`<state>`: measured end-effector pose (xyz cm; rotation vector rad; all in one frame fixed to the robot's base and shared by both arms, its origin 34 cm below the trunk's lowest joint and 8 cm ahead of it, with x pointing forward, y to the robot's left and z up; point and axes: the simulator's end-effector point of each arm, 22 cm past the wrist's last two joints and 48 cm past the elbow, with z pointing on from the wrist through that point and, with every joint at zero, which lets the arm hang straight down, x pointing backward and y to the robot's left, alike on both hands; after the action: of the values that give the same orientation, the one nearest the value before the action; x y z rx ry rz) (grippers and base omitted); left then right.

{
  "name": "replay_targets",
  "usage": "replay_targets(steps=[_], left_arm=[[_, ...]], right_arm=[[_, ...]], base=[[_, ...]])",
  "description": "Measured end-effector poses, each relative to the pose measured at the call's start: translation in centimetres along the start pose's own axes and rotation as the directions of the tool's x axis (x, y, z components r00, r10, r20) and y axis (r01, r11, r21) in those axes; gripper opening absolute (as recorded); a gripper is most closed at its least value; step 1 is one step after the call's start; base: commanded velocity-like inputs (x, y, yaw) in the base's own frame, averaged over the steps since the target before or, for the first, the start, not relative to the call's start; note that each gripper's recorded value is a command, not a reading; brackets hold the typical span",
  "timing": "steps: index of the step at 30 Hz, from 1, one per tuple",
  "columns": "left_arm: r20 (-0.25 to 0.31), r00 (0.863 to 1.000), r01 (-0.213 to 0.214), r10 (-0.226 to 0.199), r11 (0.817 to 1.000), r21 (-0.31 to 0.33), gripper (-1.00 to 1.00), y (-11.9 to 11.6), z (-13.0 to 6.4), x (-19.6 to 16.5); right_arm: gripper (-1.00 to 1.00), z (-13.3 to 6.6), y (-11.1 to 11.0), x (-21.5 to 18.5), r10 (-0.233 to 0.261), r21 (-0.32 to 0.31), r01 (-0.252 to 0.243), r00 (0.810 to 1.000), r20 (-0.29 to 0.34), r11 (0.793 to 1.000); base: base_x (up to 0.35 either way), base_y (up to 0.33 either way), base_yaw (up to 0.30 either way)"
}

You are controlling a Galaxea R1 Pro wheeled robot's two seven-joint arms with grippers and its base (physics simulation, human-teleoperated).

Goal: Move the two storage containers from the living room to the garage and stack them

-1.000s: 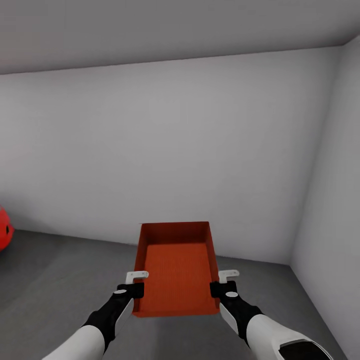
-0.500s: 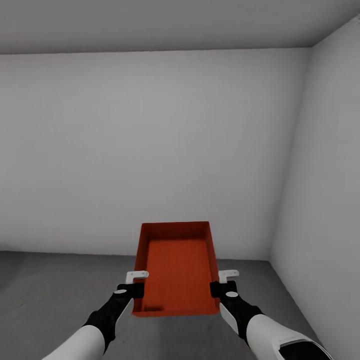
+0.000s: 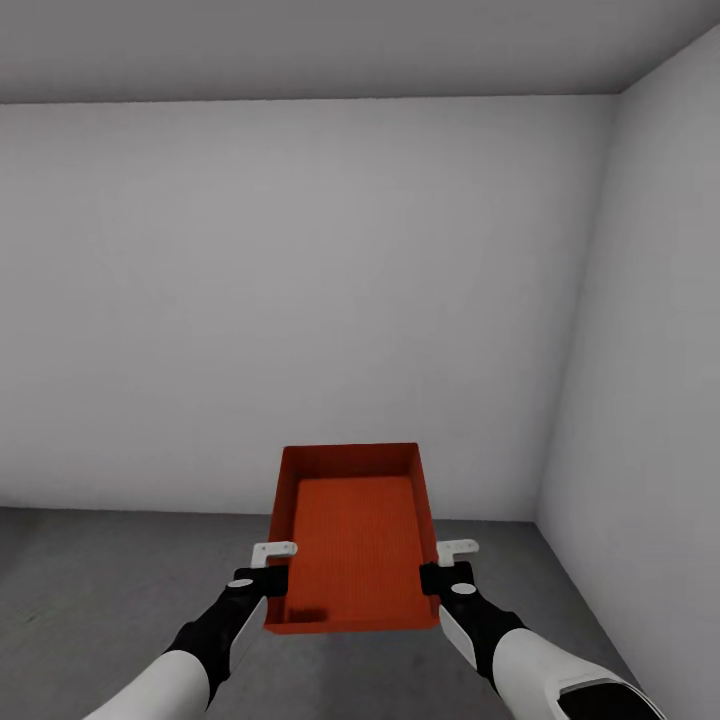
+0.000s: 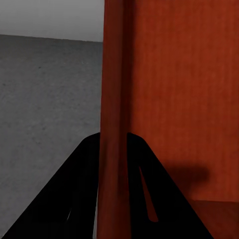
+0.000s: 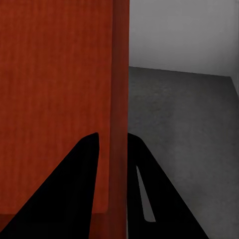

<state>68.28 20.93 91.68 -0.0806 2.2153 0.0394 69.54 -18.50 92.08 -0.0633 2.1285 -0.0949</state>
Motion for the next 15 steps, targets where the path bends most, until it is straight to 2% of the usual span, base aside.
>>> replay_targets(steps=[15], left_arm=[[0.0, 1.0, 0.0, 0.0, 1.0, 0.0, -1.0, 0.0, 0.0, 0.0]], right_arm=[[-1.0, 0.0, 0.0, 0.0, 0.0, 0.0, 0.0, 1.0, 0.0, 1.0]], base=[[0.0, 0.0, 0.0]])
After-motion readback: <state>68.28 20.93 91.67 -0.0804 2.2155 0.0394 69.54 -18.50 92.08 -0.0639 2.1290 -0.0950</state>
